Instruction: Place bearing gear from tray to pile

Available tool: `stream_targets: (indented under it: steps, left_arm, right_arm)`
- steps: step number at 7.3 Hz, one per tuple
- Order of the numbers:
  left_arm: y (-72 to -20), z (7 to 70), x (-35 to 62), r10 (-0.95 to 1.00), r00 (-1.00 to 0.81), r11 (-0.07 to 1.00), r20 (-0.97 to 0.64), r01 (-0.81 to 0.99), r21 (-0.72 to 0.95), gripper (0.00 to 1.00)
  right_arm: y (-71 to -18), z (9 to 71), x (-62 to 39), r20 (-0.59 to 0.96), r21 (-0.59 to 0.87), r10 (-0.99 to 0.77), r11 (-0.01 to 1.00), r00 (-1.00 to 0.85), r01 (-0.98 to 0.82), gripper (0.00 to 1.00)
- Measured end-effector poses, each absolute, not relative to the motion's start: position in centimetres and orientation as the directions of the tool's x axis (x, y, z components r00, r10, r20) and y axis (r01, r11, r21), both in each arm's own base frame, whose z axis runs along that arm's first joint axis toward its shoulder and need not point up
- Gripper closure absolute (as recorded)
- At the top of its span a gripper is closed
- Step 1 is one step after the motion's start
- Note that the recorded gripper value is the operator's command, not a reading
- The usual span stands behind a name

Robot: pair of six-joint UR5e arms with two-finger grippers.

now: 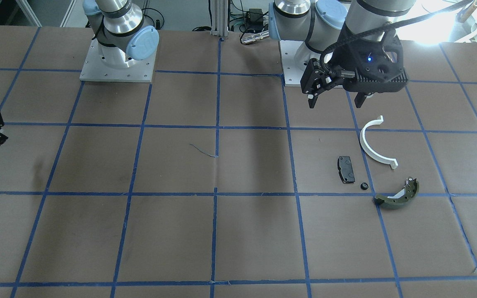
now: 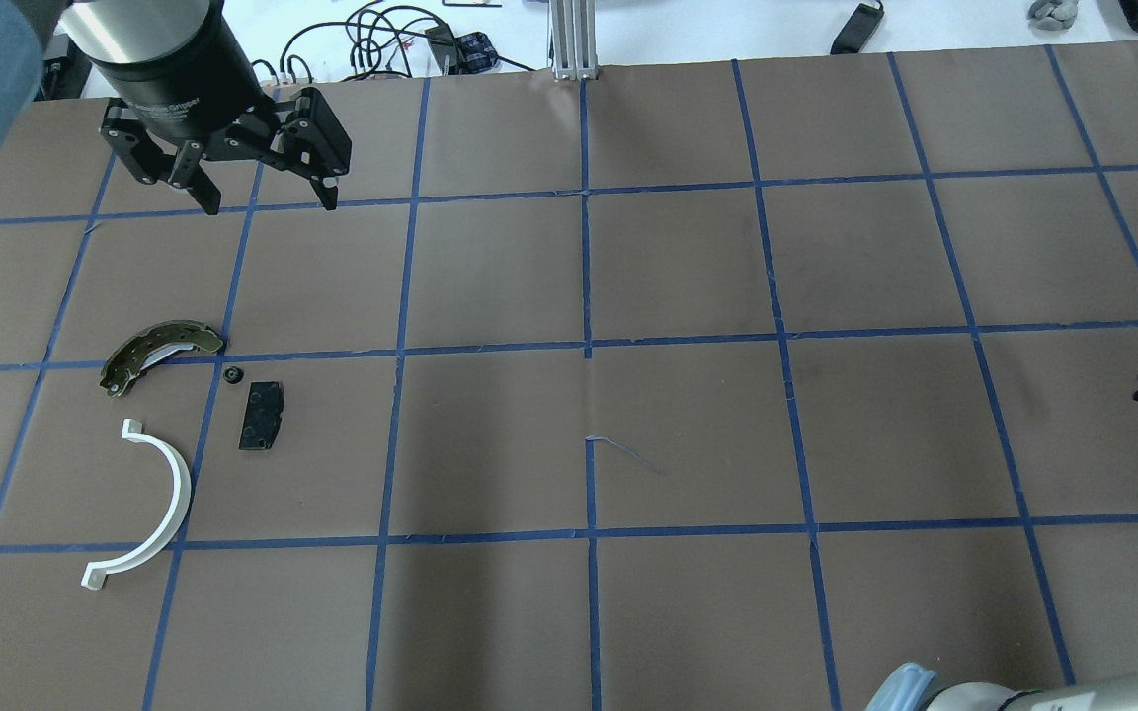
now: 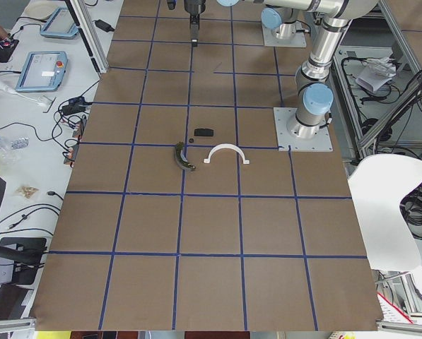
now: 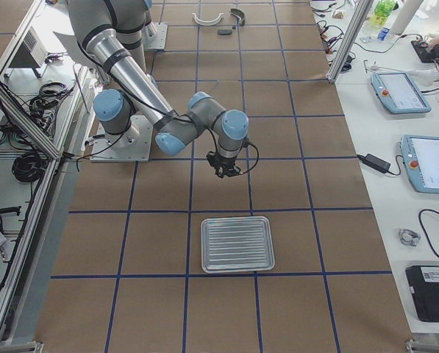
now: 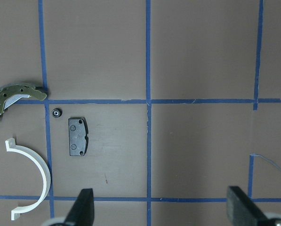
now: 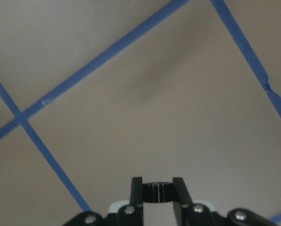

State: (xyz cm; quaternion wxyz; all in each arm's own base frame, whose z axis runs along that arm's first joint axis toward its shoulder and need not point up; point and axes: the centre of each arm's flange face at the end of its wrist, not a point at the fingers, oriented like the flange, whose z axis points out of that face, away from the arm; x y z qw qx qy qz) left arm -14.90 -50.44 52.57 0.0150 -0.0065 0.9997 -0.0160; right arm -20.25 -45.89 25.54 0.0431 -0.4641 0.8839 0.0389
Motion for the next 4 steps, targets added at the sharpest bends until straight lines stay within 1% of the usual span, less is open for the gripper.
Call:
stream_targets:
  steps: [2, 4]
  left_arm:
    - [-50.4, 52.6, -14.9, -0.014, -0.999, 0.999, -0.029, -0.013, -0.033, 0.00]
    - [-50.4, 52.6, -14.9, -0.013, -0.999, 0.999, -0.030, -0.012, -0.033, 0.00]
  right_arm:
    - [-48.3, 25.4, -9.1, -0.075, 0.034, -0.758, 0.648, -0.648, -0.761, 0.83]
    - [-50.1, 25.8, 4.0, 0.000, 0.017, -0.682, 0.732, -0.732, -0.682, 0.82]
